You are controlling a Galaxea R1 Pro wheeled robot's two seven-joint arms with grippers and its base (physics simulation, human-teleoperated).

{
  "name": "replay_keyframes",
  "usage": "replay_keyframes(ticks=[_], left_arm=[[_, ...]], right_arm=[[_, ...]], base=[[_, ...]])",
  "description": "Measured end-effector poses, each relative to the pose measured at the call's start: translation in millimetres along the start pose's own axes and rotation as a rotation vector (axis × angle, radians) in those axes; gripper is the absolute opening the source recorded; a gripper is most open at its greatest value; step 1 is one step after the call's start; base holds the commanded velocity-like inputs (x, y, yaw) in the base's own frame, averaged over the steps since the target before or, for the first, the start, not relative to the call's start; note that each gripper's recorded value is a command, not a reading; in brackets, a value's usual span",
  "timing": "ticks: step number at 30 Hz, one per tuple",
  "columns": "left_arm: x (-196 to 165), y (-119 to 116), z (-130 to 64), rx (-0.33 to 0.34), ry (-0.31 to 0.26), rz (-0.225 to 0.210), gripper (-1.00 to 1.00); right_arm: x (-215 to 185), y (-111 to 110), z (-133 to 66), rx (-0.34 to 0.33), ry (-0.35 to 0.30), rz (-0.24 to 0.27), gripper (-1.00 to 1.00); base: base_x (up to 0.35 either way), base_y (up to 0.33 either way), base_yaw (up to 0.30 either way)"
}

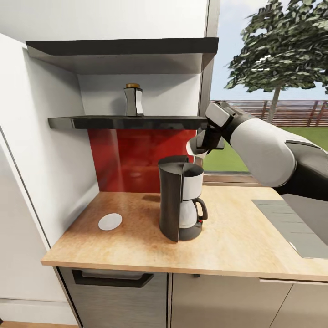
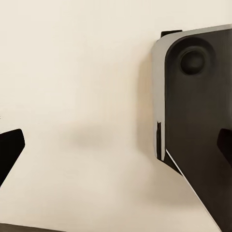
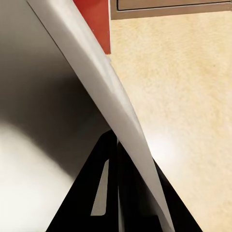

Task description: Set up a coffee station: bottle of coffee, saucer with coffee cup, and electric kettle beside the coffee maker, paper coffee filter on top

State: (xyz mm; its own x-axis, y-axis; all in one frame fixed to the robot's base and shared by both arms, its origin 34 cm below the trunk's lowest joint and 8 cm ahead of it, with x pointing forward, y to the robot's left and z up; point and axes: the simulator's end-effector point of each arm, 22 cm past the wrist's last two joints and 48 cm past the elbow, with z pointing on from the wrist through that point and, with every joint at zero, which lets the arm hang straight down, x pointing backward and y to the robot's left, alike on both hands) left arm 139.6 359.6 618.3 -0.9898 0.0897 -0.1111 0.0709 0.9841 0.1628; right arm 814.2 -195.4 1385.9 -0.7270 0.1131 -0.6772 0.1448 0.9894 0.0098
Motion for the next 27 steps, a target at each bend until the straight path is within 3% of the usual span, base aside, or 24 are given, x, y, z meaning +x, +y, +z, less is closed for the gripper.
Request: replay_keyframes(ticks=[5, 8, 23, 27], left_arm=[[0.0, 0.0, 0.0, 0.0, 0.0, 0.0, 1.0], [0.0, 0.0, 0.0, 0.0, 0.0, 0.0, 1.0], [0.0, -0.4, 0.0, 0.001, 0.0, -0.001, 1.0], [0.0, 1.3, 0.0, -0.002, 0.0, -0.003, 1.0]], right_arm=[[6.2, 17.5, 0.3, -0.102, 0.035, 0.061, -1.0], [6.9, 18.9, 0.4, -0.127, 0.044, 0.081, -1.0], [9.7, 15.7, 4.4, -0.13, 0.053, 0.092, -1.0], [19.0, 15.6, 13.9, -0.127, 0.073, 0.092, -1.0]], base=[[0.0, 0.0, 0.0], [0.0, 0.0, 0.0], [0.0, 0.0, 0.0], [0.0, 0.088, 0.0]])
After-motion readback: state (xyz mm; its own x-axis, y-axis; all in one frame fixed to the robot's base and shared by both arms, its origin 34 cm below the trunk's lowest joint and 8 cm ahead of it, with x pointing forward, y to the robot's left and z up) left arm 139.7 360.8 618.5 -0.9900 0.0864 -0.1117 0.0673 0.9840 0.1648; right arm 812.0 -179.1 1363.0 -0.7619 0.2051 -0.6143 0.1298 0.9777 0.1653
